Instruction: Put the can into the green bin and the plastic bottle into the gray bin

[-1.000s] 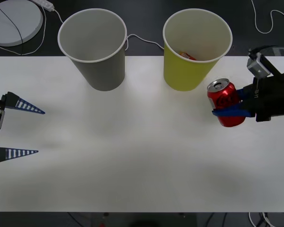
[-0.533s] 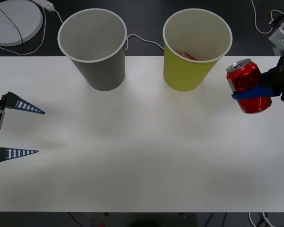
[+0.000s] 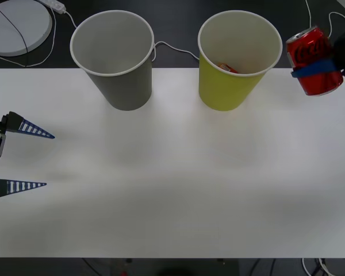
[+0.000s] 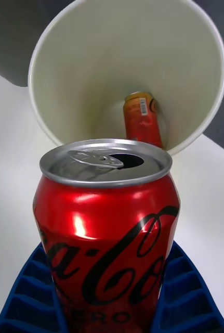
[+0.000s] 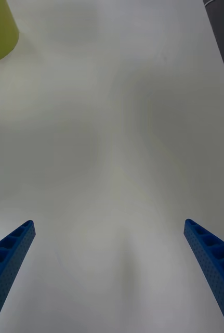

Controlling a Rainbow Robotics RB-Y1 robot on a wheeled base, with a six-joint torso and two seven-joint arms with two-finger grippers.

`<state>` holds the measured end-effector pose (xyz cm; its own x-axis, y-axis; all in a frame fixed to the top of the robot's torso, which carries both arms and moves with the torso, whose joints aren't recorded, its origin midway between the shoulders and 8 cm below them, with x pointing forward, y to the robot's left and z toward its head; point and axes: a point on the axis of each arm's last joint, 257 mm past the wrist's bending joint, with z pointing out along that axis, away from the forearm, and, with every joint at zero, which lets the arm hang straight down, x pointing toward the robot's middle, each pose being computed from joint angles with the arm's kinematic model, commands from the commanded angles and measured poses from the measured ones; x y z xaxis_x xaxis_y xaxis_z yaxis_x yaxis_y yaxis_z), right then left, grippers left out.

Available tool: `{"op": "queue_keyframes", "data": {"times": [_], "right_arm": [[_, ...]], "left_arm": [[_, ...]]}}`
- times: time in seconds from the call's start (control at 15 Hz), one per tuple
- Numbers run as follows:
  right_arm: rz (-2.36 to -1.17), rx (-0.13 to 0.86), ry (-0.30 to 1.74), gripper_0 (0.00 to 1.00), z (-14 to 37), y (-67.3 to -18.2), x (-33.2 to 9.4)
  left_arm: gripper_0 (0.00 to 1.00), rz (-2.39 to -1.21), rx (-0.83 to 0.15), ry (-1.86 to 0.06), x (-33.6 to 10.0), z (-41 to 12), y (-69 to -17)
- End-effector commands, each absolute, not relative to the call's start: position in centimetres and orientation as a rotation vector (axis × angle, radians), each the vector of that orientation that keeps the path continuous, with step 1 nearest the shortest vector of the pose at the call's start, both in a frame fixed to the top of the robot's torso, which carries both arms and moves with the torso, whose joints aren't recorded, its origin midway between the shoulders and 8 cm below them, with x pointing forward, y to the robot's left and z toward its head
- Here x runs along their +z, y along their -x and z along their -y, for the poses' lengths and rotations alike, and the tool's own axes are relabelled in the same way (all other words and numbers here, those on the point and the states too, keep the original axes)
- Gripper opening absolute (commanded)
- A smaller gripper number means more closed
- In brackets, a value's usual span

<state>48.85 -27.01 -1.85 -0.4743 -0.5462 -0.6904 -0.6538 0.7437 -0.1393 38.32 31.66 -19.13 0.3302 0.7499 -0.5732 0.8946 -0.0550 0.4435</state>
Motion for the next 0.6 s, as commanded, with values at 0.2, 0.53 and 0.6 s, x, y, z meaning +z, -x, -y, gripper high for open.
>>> {"op": "queue_keyframes", "data": {"times": [0.2, 0.53, 0.6], "right_arm": [[-2.213, 0.145, 0.914, 0.00, 25.3, -52.4, 0.4], [-2.232, 0.119, 0.913, 0.02, 21.8, -56.5, 2.2], [-2.233, 0.097, 0.915, 0.03, 21.1, -57.2, 2.4]], "left_arm": [[1.00, -1.456, -0.241, -1.836, -19.1, -31.7, -38.3], [1.00, -1.456, -0.241, -1.836, -19.1, -31.7, -38.3], [1.00, -1.456, -0.241, -1.836, -19.1, -31.7, -38.3]]}}
